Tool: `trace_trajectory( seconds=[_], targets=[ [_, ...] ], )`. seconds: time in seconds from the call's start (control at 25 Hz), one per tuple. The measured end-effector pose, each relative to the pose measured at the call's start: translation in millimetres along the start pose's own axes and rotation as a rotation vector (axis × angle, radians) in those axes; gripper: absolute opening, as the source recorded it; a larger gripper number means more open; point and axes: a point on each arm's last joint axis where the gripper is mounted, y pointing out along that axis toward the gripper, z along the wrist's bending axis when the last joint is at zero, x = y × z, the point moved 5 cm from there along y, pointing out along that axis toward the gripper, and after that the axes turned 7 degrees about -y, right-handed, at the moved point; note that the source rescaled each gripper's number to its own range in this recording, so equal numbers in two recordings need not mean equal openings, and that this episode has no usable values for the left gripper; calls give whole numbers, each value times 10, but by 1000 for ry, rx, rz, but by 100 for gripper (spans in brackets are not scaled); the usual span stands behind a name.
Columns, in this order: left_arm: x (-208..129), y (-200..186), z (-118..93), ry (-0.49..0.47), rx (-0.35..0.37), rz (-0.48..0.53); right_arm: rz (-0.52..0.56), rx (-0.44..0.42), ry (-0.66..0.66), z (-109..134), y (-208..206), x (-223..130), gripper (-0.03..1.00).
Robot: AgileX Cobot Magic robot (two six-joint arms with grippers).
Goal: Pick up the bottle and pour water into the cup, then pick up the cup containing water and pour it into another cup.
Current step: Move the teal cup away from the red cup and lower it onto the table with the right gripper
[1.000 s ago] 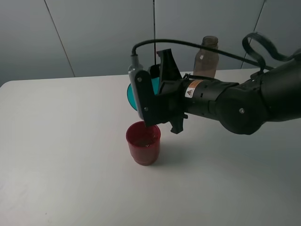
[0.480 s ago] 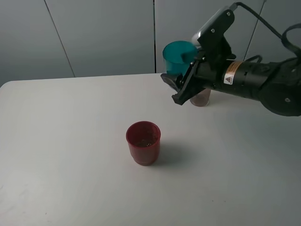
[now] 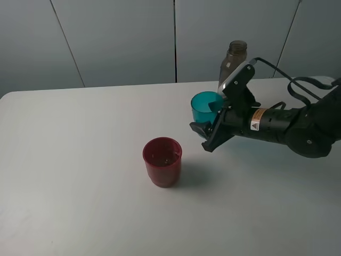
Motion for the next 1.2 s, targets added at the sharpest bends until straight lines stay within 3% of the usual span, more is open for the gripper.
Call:
trace_trajectory(
  seconds=[0.44, 0.88, 0.92, 1.0, 1.08, 1.2],
  targets=[
    [0, 0, 0, -2, 0, 0, 50, 45, -16, 123, 119, -270, 10],
    [0, 0, 0, -2, 0, 0, 77, 52, -21, 134, 120, -315, 12],
    [0, 0, 0, -2, 0, 0, 83, 53, -21, 136, 119, -325, 24],
    [0, 0, 0, -2, 0, 0, 97, 56, -21, 140, 117, -344, 62],
    [0, 0, 0, -2, 0, 0, 93, 53, -26, 129, 107, -317, 90],
    [0, 0, 0, -2, 0, 0, 59, 31, -42, 67, 54, -172, 99]
  ],
)
